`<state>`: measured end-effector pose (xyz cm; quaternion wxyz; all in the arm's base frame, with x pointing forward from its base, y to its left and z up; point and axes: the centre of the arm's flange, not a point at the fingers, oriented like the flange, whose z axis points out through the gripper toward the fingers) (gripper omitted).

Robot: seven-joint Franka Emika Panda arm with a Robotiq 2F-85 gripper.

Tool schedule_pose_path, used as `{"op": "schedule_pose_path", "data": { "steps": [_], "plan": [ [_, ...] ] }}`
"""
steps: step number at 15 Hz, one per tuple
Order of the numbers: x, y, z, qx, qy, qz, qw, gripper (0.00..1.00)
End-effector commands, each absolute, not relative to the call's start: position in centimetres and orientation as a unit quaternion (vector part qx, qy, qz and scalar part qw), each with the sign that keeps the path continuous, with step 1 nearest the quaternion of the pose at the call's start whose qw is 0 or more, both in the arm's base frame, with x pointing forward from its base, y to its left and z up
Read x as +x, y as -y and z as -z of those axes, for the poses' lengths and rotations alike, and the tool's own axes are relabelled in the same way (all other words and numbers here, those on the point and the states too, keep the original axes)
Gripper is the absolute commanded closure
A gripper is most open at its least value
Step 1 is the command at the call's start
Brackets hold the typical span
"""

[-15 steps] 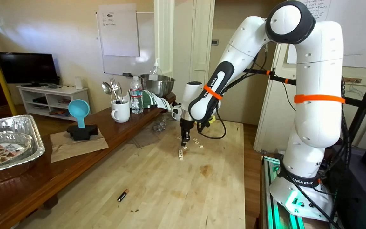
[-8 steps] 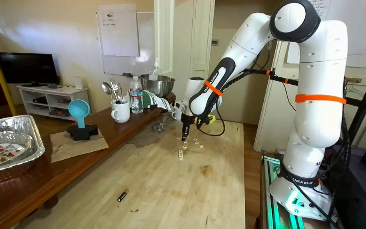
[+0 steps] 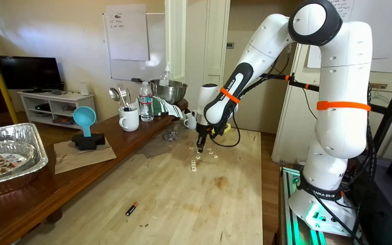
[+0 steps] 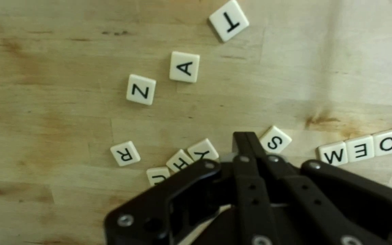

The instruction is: Add one letter to the aligned word

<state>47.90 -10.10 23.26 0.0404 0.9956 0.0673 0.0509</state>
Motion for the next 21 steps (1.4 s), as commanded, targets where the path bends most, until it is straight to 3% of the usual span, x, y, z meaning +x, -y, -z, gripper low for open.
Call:
{"op": "schedule_pose_path", "data": {
  "steps": [1,21],
  "plan": [
    [48.1,9.1,-22.9,0.999,-0.029,-0.033,0.022,1.0],
    [49.3,8.7,-20.7,0.999,-0.002,-0.04,0.02,1.0]
  ]
}}
